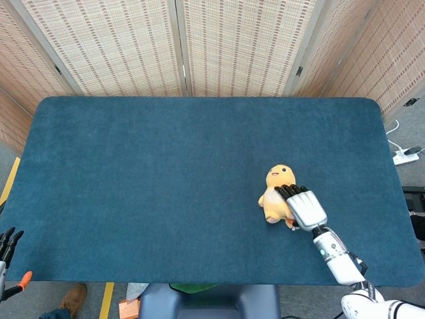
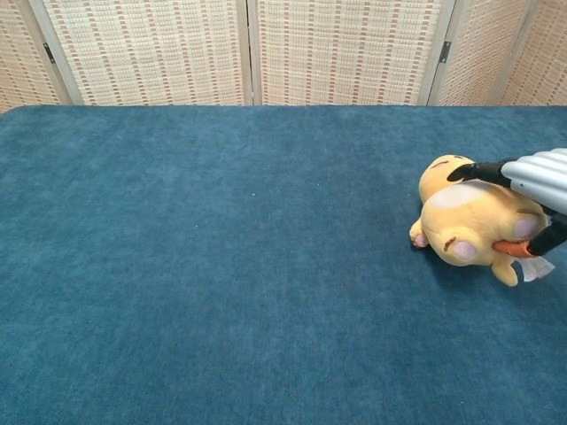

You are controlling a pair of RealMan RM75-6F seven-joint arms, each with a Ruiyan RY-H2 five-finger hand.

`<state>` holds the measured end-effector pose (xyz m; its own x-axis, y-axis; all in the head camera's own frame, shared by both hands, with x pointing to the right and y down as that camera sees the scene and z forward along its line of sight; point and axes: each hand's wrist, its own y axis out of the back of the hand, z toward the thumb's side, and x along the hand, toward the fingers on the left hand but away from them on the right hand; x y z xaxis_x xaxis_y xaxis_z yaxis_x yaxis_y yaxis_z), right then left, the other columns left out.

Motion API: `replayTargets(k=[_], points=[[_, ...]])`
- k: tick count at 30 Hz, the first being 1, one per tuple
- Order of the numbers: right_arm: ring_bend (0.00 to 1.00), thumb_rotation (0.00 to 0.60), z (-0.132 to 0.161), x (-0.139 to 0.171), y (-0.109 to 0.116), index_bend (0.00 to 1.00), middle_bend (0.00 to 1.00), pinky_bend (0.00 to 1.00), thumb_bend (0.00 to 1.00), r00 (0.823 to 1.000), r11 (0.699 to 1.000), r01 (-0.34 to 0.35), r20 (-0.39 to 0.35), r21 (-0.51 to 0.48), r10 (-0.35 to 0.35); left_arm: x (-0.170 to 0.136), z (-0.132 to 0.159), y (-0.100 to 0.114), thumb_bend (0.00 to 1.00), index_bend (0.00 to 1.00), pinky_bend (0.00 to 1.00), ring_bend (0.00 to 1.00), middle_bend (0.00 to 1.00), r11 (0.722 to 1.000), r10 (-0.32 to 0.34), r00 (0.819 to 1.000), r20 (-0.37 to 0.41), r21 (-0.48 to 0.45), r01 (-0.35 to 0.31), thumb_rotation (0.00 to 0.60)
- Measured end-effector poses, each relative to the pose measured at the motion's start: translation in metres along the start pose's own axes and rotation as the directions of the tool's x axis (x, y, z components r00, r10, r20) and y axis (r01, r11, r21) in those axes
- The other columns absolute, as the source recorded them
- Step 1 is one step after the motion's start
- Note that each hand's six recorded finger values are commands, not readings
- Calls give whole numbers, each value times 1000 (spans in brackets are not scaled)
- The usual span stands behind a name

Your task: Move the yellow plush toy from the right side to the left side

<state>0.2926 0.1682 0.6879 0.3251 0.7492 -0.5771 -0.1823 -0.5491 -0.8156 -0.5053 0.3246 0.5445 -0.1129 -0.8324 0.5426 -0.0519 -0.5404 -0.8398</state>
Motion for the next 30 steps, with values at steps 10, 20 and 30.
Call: replayTargets(k=[10,20,30], points=[[737,600,53,4,29,750,769,965,649,943,971,206,-241,-123,-230,3,-1,1,301,0,192,0,0,1000,1,1000,-4,-8,-1,600],[582,600,203,-22,38,716,611,775,580,785,935,240,-514,-260,-344,5,-6,0,302,0,193,0,0,999,-11,1000,-13,-33,11,600],[0,600,245,-60,-8,0,0,9,133,836,987,103,-527,-124,-154,2,-11,1,302,0,195,0,0,999,-15,1000,-8,-47,15,600]])
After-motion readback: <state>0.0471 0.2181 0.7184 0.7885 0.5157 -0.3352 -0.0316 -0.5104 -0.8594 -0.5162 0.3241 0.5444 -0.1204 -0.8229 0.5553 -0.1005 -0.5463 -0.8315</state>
